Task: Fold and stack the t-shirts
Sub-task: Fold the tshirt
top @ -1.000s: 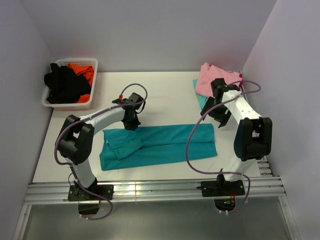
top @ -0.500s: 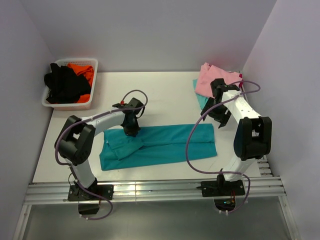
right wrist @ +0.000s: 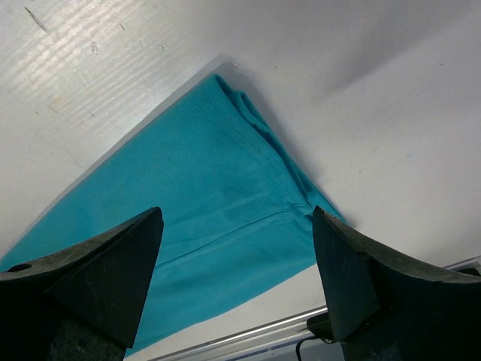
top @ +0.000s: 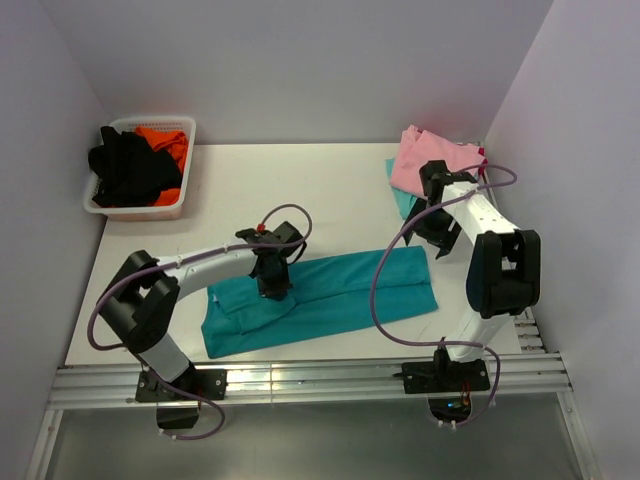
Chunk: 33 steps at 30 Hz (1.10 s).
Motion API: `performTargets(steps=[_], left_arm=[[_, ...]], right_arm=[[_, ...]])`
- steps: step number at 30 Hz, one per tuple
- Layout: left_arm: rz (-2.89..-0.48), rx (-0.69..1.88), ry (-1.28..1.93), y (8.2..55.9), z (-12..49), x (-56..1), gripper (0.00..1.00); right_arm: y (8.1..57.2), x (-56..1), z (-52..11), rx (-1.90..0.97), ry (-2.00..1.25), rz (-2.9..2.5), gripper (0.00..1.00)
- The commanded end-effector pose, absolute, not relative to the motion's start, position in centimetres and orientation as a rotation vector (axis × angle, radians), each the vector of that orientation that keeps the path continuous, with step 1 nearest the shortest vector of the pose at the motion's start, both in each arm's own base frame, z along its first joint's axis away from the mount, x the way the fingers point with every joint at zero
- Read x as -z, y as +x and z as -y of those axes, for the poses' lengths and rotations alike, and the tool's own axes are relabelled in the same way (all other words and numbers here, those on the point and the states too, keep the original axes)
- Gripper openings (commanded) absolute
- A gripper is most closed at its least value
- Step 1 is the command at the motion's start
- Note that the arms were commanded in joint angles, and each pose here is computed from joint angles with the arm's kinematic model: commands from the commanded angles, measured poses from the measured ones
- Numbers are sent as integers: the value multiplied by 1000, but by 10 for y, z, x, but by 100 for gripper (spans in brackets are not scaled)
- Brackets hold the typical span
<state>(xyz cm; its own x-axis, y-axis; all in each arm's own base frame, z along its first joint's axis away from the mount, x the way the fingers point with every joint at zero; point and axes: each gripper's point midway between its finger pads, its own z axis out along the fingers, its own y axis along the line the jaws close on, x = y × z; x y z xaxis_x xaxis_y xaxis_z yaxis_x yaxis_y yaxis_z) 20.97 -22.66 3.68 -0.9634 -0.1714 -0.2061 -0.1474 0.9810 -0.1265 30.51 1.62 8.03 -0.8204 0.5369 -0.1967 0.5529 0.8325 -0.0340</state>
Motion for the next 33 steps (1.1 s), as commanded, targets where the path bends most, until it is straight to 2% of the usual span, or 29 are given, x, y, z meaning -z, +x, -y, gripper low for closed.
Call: performTargets(steps=[1,5,7,11,15,18,21,22,25,26,27,29,30,32,33], left_arm=[[-2916,212,-210,186,243,-67,0],[-3076,219,-136,140,246,-63,0],[-3174,124,-86,107,236,-57,0],[-3144,5,-63,84,230,-70,0],[-2930,85,-155,118,243,-113,3],[-2814,109,-201,148,250,-136,14],[-2797,25,-280,170,242,-135,17],[-2793,-6,-321,178,235,-133,23],[-2781,-88,-414,196,221,-121,32],[-2794,-112,-429,198,216,-114,32],[-2791,-114,-477,206,211,-109,30],[-2818,-142,-496,206,201,-95,23],[-2826,-147,-507,206,197,-90,21],[-2839,-153,-550,211,186,-74,11],[-2848,-142,-561,212,185,-68,8]], right_arm=[[305,-71,-14,154,826,-2835,87],[303,-64,-15,145,823,-2849,87],[303,-61,-17,128,825,-2850,87],[304,-60,-20,93,830,-2846,86],[299,-60,-22,77,826,-2850,86],[298,-66,-21,72,814,-2838,85],[298,-77,-21,63,792,-2818,84],[296,-80,-22,53,794,-2818,84],[296,-90,-30,-26,782,-2801,81],[295,-92,-33,-53,778,-2799,78],[294,-93,-36,-73,775,-2794,70],[291,-96,-45,-149,757,-2807,66],[288,-94,-47,-155,745,-2818,51],[285,-91,-49,-145,714,-2827,39],[281,-85,-48,-130,712,-2841,30]])
